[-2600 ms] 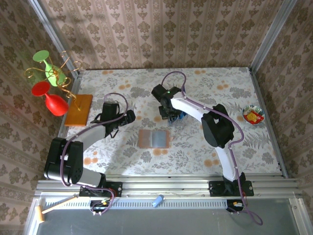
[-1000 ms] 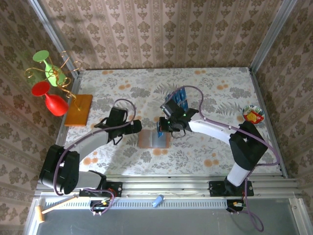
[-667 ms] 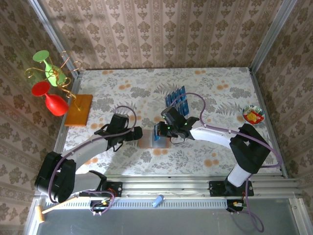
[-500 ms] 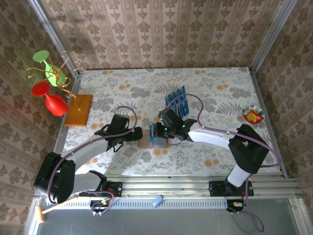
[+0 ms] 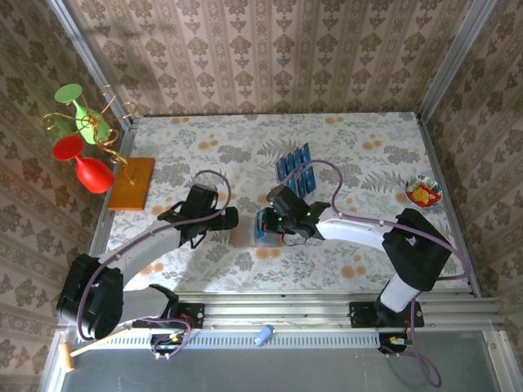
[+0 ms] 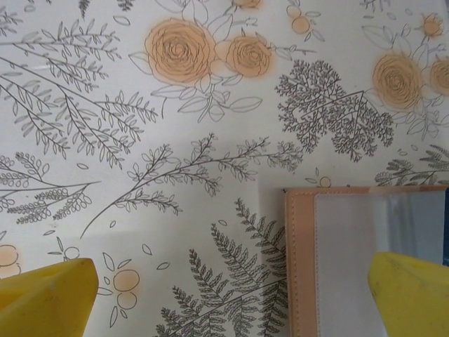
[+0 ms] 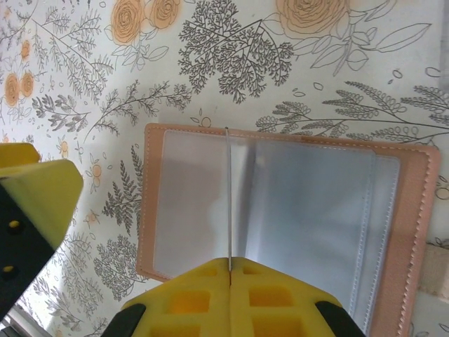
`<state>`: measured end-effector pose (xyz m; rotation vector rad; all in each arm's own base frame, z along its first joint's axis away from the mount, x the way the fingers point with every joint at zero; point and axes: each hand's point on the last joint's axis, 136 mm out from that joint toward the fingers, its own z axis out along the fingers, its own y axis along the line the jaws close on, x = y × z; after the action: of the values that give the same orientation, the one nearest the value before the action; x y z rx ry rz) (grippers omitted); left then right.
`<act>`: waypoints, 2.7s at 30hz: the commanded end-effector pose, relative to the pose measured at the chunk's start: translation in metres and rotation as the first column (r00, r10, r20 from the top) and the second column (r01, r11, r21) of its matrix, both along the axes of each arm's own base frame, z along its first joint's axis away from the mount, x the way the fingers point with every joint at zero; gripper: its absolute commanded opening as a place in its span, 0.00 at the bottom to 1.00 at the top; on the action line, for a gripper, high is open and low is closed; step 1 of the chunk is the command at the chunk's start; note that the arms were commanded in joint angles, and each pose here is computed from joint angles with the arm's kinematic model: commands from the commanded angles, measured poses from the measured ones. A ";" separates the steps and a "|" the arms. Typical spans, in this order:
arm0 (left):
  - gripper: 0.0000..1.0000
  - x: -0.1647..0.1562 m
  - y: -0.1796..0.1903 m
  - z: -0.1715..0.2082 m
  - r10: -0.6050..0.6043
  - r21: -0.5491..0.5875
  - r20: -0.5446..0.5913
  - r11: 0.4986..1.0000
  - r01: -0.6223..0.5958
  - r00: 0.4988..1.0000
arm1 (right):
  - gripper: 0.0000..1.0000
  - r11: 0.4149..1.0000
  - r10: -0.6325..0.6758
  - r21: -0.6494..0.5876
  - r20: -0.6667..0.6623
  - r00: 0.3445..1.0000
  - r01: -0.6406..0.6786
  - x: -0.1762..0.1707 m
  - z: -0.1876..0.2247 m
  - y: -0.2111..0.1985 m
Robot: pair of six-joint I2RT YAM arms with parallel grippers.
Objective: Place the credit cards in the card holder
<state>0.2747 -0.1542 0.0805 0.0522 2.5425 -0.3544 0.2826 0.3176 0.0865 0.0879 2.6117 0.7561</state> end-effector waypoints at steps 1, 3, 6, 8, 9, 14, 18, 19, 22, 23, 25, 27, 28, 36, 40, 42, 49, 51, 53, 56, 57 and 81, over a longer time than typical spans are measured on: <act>1.00 -0.002 0.001 0.005 -0.005 0.026 -0.015 1.000 0.006 1.000 | 0.00 1.000 -0.028 -0.012 0.030 0.999 0.028 0.006 0.027 -0.004; 1.00 -0.003 0.002 0.005 0.009 0.022 -0.022 1.000 -0.009 1.000 | 0.00 1.000 -0.018 -0.010 0.031 0.999 0.018 0.007 0.036 -0.002; 1.00 -0.005 0.006 0.008 0.042 0.022 -0.039 0.999 -0.041 0.998 | 0.00 1.000 -0.004 0.024 0.037 0.999 0.003 0.010 0.054 0.003; 1.00 -0.006 0.011 0.013 0.075 0.027 -0.035 0.997 -0.074 0.997 | 0.00 0.999 -0.002 0.051 0.041 0.999 0.000 0.014 0.064 0.005; 1.00 -0.005 0.013 0.016 0.089 0.027 -0.029 0.996 -0.089 0.996 | 0.00 0.998 -0.002 0.064 0.038 0.999 0.000 0.017 0.068 0.006; 1.00 -0.003 0.024 0.030 0.175 0.007 0.011 0.985 -0.175 0.985 | 0.00 0.991 -0.005 0.134 0.010 1.000 0.003 0.035 0.079 0.008; 1.00 -0.003 0.031 0.037 0.237 -0.003 0.025 0.972 -0.237 0.971 | 0.00 0.969 -0.016 0.245 -0.042 0.999 0.026 0.053 0.086 0.008; 1.00 -0.003 0.034 0.038 0.252 0.002 0.025 0.968 -0.252 0.967 | 0.00 0.963 -0.013 0.268 -0.055 0.998 0.028 0.057 0.088 0.008; 1.00 -0.005 0.042 0.041 0.294 0.017 0.026 0.956 -0.294 0.956 | 0.00 0.954 -0.005 0.299 -0.072 0.997 0.026 0.064 0.095 0.009; 1.00 -0.005 0.044 0.042 0.304 0.019 0.028 0.952 -0.304 0.952 | 0.00 0.953 -0.003 0.303 -0.075 0.997 0.026 0.065 0.097 0.009; 1.00 -0.006 0.048 0.044 0.326 0.024 0.032 0.945 -0.327 0.945 | 0.00 0.948 -0.001 0.318 -0.082 0.997 0.027 0.068 0.099 0.008; 1.00 -0.005 0.050 0.044 0.340 0.029 0.033 0.940 -0.341 0.940 | 0.00 0.943 0.007 0.331 -0.098 0.995 0.026 0.072 0.099 0.007; 1.00 -0.004 0.050 0.043 0.342 0.032 0.034 0.939 -0.343 0.939 | 0.00 0.942 0.008 0.335 -0.104 0.995 0.027 0.074 0.098 0.007; 1.00 0.012 0.039 0.038 0.327 0.054 0.017 0.943 -0.327 0.945 | 0.00 0.934 -0.009 0.355 -0.105 0.994 0.046 0.085 0.093 -0.003; 1.00 0.021 0.032 0.039 0.310 0.057 0.018 0.949 -0.311 0.951 | 0.00 0.922 -0.009 0.385 -0.093 0.996 0.045 0.089 0.099 -0.006; 1.00 0.023 0.030 0.038 0.305 0.059 0.014 0.950 -0.305 0.952 | 0.00 0.919 -0.012 0.393 -0.078 0.997 0.042 0.089 0.105 -0.007; 1.00 0.027 0.027 0.043 0.283 0.061 0.025 0.957 -0.284 0.959 | 0.00 0.911 -0.002 0.410 -0.132 0.991 0.057 0.093 0.089 -0.002; 1.00 0.027 0.028 0.044 0.281 0.059 0.028 0.957 -0.283 0.959 | 0.00 0.913 -0.022 0.402 -0.128 0.992 0.072 0.093 0.089 -0.006; 1.00 0.027 0.028 0.044 0.284 0.054 0.033 0.957 -0.285 0.958 | 0.00 0.908 -0.008 0.414 -0.126 0.992 0.060 0.089 0.093 -0.004; 1.00 0.027 0.027 0.044 0.278 0.045 0.027 0.959 -0.279 0.960 | 0.00 0.905 -0.023 0.419 -0.112 0.993 0.068 0.088 0.098 -0.002; 1.00 0.028 0.026 0.045 0.275 0.043 0.027 0.960 -0.275 0.961 | 0.00 0.908 -0.026 0.412 -0.121 0.992 0.074 0.090 0.095 -0.003; 1.00 0.040 -0.012 0.051 0.041 -0.095 -0.019 0.995 -0.043 0.999 | 0.00 0.965 -0.091 0.241 -0.059 0.994 0.102 0.050 0.039 -0.030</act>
<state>0.3099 -0.1569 0.1208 -0.1207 2.5552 -0.4237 0.3290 0.2922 0.1135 0.3543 2.5943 1.1019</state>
